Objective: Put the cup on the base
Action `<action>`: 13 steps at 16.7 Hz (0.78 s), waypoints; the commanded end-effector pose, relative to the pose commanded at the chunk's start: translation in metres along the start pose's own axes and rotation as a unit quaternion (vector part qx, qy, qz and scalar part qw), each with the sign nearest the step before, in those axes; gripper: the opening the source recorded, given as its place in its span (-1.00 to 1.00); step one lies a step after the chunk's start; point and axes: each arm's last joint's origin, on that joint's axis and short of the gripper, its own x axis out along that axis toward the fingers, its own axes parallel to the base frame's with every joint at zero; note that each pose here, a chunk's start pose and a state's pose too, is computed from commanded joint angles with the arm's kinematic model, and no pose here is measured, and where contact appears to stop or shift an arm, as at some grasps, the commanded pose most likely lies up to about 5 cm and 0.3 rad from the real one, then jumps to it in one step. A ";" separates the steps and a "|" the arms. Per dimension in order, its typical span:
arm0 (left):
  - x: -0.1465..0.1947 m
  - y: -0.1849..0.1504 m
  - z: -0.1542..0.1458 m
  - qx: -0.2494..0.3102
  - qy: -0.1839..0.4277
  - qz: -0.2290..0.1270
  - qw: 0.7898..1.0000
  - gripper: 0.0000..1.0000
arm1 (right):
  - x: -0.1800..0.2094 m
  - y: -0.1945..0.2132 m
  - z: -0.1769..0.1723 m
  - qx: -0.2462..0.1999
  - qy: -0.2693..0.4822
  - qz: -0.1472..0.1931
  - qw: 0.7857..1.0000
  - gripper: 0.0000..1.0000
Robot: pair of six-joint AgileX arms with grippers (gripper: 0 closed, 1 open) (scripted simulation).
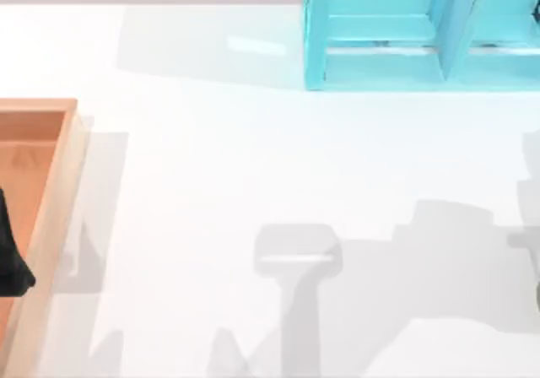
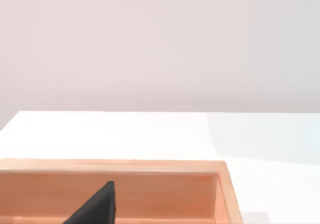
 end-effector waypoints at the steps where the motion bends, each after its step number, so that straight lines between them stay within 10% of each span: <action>1: 0.000 0.000 0.000 0.000 0.000 0.000 1.000 1.00 | 0.000 0.000 0.000 0.000 0.000 0.000 1.000 -1.00; 13: 0.000 0.000 0.000 0.000 0.000 0.000 1.000 1.00 | 0.000 0.000 0.000 0.000 0.000 0.000 1.000 0.81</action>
